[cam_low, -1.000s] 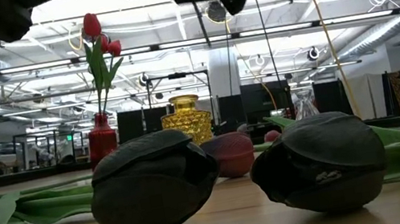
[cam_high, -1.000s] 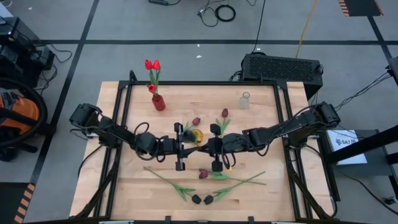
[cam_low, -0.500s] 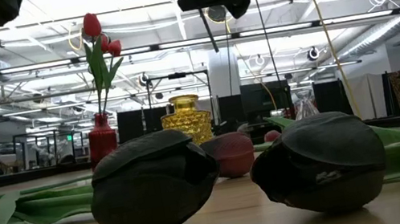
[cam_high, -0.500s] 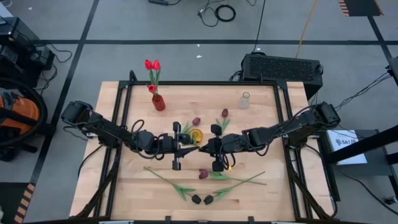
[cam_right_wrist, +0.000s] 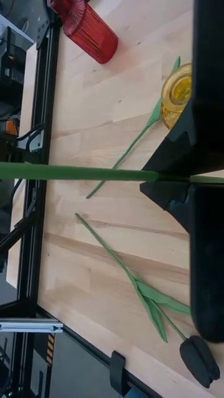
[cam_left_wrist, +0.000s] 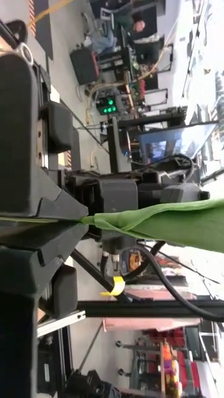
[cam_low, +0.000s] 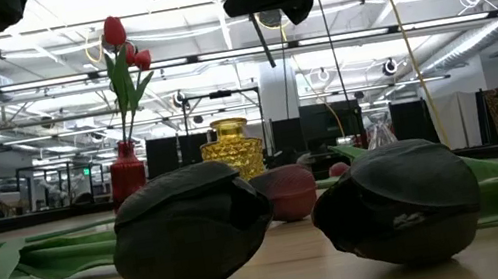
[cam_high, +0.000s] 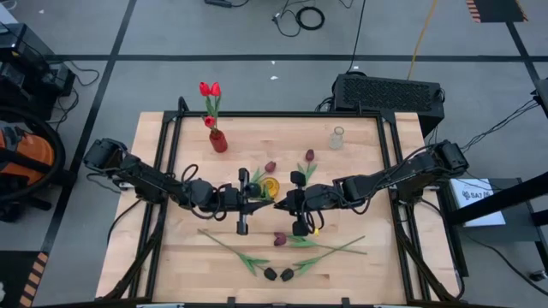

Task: Sort flowers into vase by color
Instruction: Put the top black flower into the yellow vase

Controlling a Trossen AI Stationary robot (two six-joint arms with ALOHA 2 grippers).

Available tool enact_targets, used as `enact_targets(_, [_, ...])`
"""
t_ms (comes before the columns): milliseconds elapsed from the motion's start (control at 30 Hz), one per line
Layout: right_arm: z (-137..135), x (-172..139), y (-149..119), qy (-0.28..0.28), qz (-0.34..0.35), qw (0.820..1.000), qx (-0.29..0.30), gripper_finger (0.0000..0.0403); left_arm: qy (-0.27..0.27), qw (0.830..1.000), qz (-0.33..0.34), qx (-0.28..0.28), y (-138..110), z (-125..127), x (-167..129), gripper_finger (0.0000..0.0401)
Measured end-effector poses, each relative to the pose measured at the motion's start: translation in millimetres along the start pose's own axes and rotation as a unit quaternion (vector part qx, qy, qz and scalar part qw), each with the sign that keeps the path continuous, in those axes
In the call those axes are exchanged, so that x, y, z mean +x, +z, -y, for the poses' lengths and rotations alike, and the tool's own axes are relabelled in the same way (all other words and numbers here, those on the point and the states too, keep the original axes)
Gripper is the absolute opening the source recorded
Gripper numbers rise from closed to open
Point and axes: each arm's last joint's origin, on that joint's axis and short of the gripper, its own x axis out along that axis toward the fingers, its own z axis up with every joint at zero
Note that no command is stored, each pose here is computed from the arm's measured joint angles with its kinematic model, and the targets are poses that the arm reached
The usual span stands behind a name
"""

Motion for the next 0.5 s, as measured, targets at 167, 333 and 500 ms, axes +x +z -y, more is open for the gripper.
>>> enact_targets(167, [0.6,0.1,0.1,0.0,0.0,1.0,0.01,0.0019,-0.003,1.0,0.002,0.0,1.2,-0.2,-0.5,0.0012])
enact_targets(333, [1.8,0.4,-0.6,-0.001,-0.005,1.0,0.024,0.0085,-0.003,1.0,0.011,-0.003,5.7,-1.1,-1.6,0.0012])
enact_targets(500, [2.4,-2.0,-1.9,-0.002,-0.016,1.0,0.015,0.0165,-0.006,1.0,0.001,-0.017,8.0,-2.0,-3.6,0.0012])
